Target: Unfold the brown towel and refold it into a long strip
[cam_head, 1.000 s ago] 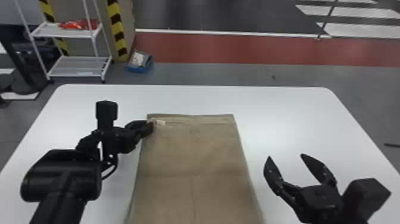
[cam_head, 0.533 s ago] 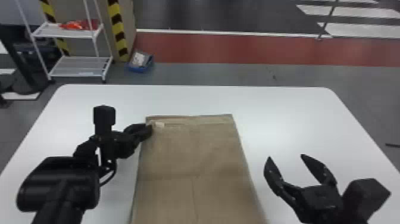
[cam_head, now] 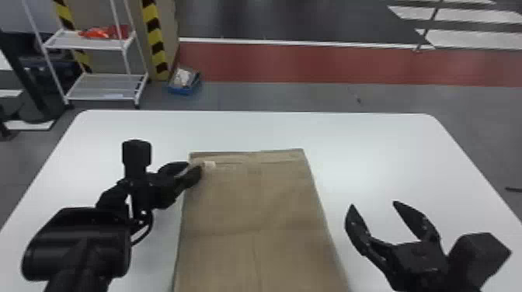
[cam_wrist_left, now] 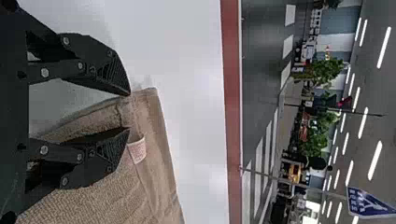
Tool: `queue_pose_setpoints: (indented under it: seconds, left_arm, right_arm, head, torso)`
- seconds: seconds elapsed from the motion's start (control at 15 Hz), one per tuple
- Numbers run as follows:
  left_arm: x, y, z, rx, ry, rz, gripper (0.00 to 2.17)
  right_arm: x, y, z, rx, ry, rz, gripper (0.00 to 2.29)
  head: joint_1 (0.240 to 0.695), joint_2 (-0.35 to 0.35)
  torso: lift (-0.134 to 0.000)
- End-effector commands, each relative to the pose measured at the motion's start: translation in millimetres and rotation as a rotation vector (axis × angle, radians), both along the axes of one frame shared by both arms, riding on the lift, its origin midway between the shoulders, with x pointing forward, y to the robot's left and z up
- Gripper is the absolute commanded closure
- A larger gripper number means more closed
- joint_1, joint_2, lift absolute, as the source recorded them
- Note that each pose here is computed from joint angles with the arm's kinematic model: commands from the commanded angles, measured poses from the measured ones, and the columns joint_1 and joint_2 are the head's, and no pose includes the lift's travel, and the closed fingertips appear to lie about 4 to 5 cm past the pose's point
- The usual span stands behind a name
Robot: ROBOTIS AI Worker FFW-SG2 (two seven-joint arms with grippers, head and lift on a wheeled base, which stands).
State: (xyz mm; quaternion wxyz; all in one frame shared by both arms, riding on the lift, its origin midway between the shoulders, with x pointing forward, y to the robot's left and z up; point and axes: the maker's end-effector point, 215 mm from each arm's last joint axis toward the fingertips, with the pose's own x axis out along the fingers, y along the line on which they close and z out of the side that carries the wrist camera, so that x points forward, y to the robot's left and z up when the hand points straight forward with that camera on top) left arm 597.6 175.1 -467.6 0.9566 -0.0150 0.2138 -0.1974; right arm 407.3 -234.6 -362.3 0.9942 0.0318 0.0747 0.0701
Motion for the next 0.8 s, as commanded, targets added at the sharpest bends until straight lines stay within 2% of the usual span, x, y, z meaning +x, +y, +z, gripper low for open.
queue_pose_setpoints:
  seconds: [0.0,0.73]
  left_arm:
    - [-3.1,-1.8,-3.5,0.003,0.004,-0.004,0.66]
    - [-5.4,-3.1,11.8,0.008,-0.061,-0.014,0.67]
  right_arm:
    - [0.2,0.3,0.2,0.001,-0.001,0.000,0.09]
    - [2.4,2.0,-3.0,0.004,0.009,0.002,0.09]
  head:
    - [0.695,-0.066]
    - [0.695,-0.067]
  torso:
    - [-0.123]
    - [-0.123]
